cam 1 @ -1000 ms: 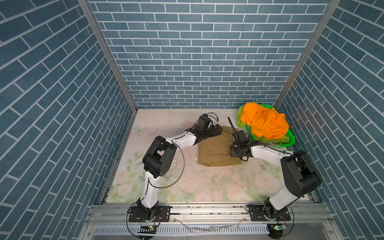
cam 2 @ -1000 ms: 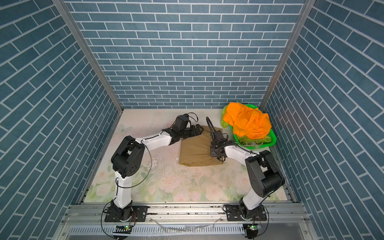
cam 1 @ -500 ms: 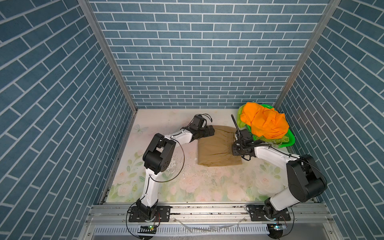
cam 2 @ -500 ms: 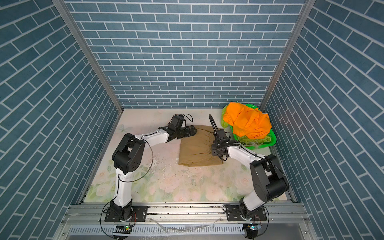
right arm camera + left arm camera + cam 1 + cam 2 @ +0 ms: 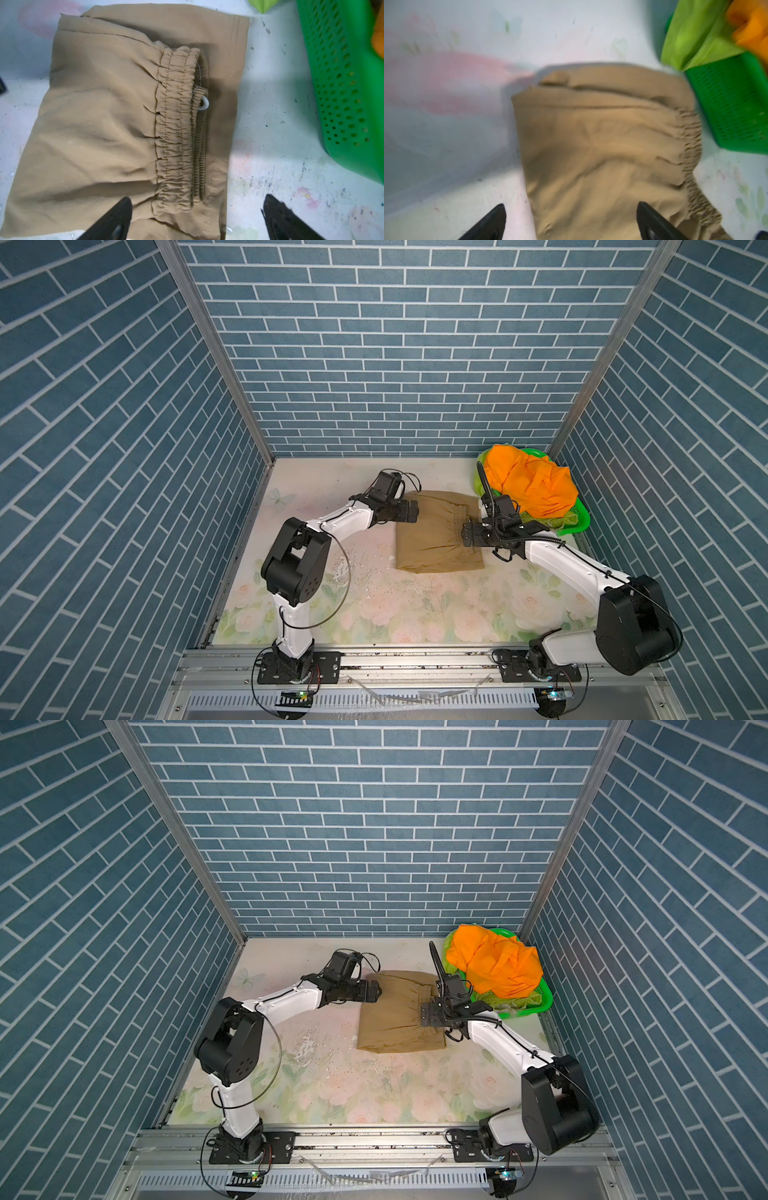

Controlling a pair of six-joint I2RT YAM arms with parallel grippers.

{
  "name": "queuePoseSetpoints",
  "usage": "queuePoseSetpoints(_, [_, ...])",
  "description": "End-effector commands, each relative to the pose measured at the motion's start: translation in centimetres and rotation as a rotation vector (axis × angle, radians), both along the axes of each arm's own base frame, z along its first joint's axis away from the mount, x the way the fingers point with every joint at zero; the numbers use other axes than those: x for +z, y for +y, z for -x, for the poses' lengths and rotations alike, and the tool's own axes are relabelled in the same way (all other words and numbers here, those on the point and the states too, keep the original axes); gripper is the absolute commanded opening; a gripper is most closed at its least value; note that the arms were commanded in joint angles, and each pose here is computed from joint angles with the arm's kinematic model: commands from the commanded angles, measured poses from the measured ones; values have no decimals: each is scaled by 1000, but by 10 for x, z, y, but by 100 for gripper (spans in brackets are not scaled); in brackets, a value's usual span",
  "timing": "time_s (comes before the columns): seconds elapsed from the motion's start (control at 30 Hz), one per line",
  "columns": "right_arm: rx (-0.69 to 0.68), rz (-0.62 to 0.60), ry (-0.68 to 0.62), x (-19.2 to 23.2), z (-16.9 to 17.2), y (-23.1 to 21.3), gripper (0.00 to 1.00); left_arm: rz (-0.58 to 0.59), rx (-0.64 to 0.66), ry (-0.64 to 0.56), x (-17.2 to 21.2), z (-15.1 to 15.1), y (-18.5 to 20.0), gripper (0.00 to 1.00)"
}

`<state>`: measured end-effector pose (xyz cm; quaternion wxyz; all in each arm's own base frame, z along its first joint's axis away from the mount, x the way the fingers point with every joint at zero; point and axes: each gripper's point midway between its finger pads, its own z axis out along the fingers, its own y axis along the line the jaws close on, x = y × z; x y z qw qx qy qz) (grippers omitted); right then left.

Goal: Fold and stack the shorts

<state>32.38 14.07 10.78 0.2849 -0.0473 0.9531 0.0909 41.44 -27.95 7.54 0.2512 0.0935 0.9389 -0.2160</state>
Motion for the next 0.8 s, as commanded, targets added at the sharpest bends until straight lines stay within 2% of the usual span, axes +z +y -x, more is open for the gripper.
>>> queuePoseSetpoints(0.0, [-24,-22,15,-1,9,-8,99,24,-32,89,-17,15,-4,95])
queuePoseSetpoints(0.13, [-50,-42,13,-2,13,-15,99,22,-32,128,-26,21,-4,93])
queuePoseSetpoints(0.23, [-66,-64,19,-7,15,-16,99,47,-50,169,-32,24,-10,86])
queuePoseSetpoints(0.33, [-72,-78,21,-9,15,-16,99,46,-46,211,-42,27,-12,84])
queuePoseSetpoints(0.4, [-73,-80,19,-8,16,-16,99,37,-44,228,-49,28,-11,78])
queuePoseSetpoints(0.53, [-77,-83,-4,-2,15,-17,99,22,-48,245,-53,28,-11,54])
queuePoseSetpoints(0.7, [-71,-93,-18,4,10,-14,99,-58,-48,201,-39,20,2,7])
queuePoseSetpoints(0.73, [-69,-93,-19,5,9,-14,99,-74,-50,194,-35,18,5,1])
queuePoseSetpoints(0.77, [-68,-95,-23,7,7,-13,99,-97,-48,189,-32,15,11,0])
